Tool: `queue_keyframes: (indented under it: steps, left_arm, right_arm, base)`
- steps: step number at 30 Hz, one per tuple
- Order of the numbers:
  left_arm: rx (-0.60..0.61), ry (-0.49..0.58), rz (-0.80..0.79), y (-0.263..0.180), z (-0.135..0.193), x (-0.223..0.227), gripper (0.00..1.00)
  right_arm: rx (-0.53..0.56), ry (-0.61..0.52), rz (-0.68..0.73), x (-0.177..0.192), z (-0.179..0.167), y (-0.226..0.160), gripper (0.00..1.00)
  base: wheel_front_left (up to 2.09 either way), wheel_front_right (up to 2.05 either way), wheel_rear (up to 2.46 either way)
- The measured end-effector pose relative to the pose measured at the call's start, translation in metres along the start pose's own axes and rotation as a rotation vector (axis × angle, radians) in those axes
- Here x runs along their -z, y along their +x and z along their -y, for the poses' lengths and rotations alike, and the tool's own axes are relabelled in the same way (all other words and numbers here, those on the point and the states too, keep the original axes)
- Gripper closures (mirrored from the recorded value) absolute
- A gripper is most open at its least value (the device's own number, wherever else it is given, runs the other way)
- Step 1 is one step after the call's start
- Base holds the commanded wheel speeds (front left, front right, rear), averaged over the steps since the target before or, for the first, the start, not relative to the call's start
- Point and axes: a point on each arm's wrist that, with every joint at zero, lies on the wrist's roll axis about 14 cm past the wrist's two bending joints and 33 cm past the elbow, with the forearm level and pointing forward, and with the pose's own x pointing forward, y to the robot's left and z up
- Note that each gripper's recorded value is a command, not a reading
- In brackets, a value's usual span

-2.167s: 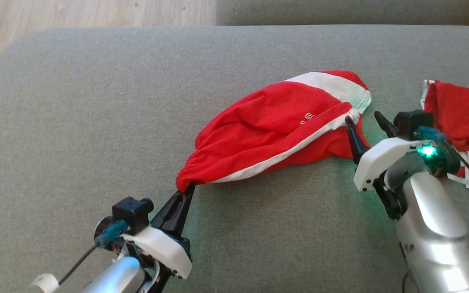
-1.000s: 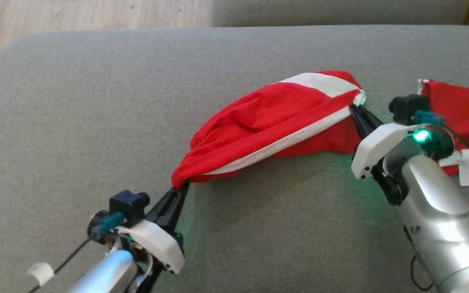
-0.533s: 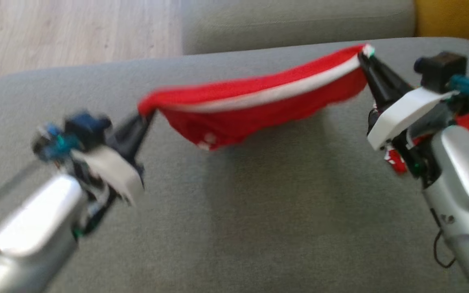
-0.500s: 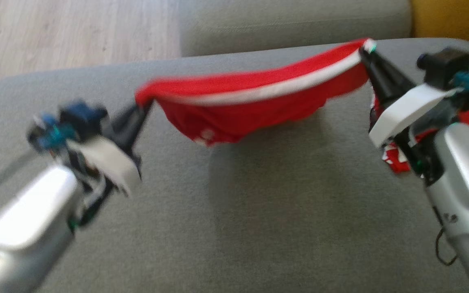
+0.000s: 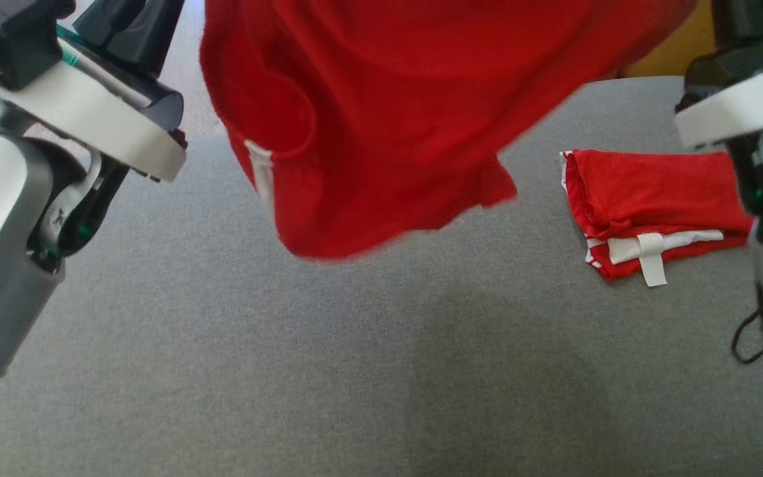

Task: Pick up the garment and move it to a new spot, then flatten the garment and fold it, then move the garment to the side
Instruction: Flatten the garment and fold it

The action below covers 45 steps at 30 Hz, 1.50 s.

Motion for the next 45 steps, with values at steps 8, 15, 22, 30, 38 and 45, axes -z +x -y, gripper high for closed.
queue_keyframes:
  steps: [8, 15, 22, 30, 38, 45]
  left_arm:
    - [0.003, -0.044, -0.072, -0.011, 0.002, 0.025, 1.0]
    - [-0.009, -0.094, -0.192, 0.0, -0.018, 0.076, 1.0]
    - [-0.081, -0.051, -0.237, 0.064, -0.087, 0.122, 1.0]
    - [-0.197, 0.075, -0.003, 0.118, -0.147, 0.102, 1.0]
    - [-0.128, -0.022, -0.154, 0.098, -0.102, 0.205, 1.0]
    - [0.065, -0.12, -0.482, 0.003, -0.003, 0.315, 1.0]
  right_arm:
    - [0.003, 0.022, -0.138, 0.039, -0.016, -0.015, 1.0]
    - [-0.019, 0.035, -0.232, 0.079, -0.02, 0.01, 1.0]
    - [-0.063, -0.05, -0.323, 0.138, -0.01, 0.102, 1.0]
    - [0.005, -0.062, -0.106, 0.133, 0.01, 0.177, 1.0]
    - [-0.088, -0.03, -0.446, 0.278, -0.038, 0.12, 1.0]
    - [-0.267, -0.047, -0.775, 0.355, -0.093, 0.026, 1.0]
  base:
    - [0.0, 0.0, 0.0]
    - [0.0, 0.0, 0.0]
    - [0.0, 0.0, 0.0]
    - [0.0, 0.0, 0.0]
    - [0.0, 0.0, 0.0]
    - [0.0, 0.0, 0.0]
